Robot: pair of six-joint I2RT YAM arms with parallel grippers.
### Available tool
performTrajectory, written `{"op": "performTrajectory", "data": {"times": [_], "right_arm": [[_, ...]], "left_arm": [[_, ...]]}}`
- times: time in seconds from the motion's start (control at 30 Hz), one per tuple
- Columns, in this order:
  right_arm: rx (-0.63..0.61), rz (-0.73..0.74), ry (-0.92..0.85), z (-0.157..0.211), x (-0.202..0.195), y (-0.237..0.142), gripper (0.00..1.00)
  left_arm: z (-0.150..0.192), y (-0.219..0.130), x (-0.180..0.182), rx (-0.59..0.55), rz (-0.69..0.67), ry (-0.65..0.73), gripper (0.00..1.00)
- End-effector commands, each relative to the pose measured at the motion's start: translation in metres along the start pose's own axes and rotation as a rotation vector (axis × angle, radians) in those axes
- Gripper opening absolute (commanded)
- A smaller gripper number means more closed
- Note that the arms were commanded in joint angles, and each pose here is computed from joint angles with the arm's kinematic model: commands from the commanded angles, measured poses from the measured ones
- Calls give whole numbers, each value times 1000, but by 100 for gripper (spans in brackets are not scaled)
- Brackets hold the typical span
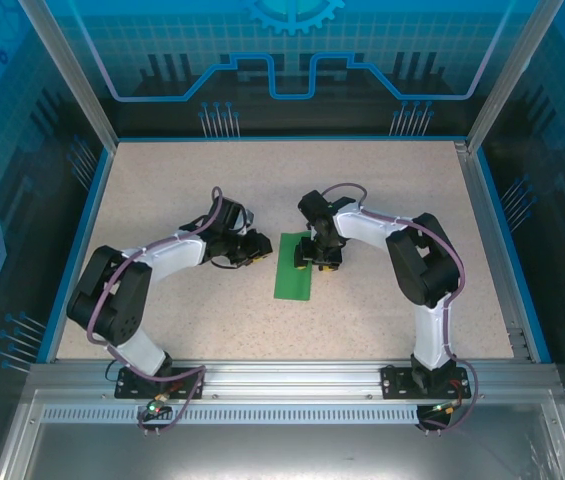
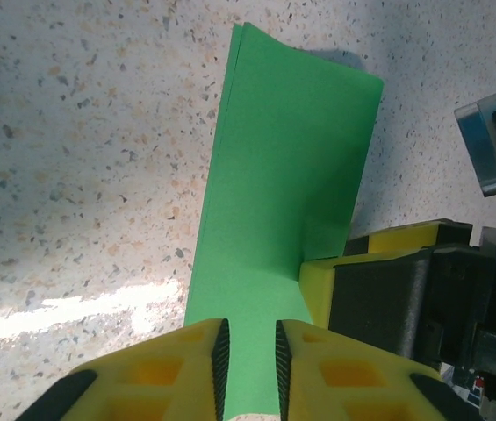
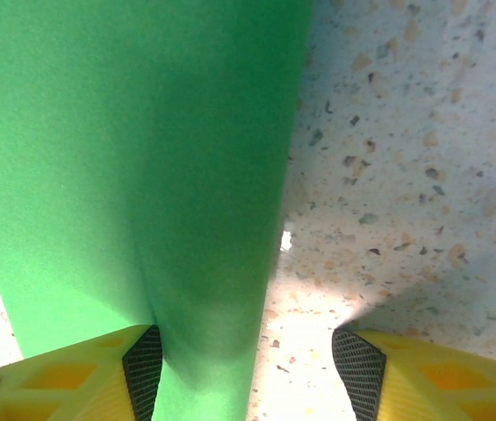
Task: Fold a paper plane with a square sheet of paper (pick it up from the middle)
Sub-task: Hold the square sheet of paper at the center of the table.
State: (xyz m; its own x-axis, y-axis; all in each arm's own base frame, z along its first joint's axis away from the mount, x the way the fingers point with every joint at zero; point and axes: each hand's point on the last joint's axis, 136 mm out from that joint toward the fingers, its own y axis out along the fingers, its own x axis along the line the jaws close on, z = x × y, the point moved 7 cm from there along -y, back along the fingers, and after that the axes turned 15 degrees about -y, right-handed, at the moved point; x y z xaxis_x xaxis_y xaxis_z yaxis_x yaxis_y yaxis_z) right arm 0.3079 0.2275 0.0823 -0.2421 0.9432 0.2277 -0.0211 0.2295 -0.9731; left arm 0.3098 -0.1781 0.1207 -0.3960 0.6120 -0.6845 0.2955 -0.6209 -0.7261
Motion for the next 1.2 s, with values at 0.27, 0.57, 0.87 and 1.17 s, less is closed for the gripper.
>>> {"op": "performTrajectory", "data": {"times": [0.27, 0.57, 0.87, 1.17], "right_arm": [[91, 49, 4, 15, -10, 43, 61], [100, 53, 6, 17, -11, 46, 61], [106, 53, 7, 18, -12, 49, 61], [82, 43, 1, 12, -8, 41, 62]], "left_arm": [[11, 33, -6, 97, 19, -17, 0], [12, 51, -6, 118, -9, -5, 0], [13, 65, 5, 119, -69, 0, 0], [16, 71, 28, 101, -177, 10, 0]]}}
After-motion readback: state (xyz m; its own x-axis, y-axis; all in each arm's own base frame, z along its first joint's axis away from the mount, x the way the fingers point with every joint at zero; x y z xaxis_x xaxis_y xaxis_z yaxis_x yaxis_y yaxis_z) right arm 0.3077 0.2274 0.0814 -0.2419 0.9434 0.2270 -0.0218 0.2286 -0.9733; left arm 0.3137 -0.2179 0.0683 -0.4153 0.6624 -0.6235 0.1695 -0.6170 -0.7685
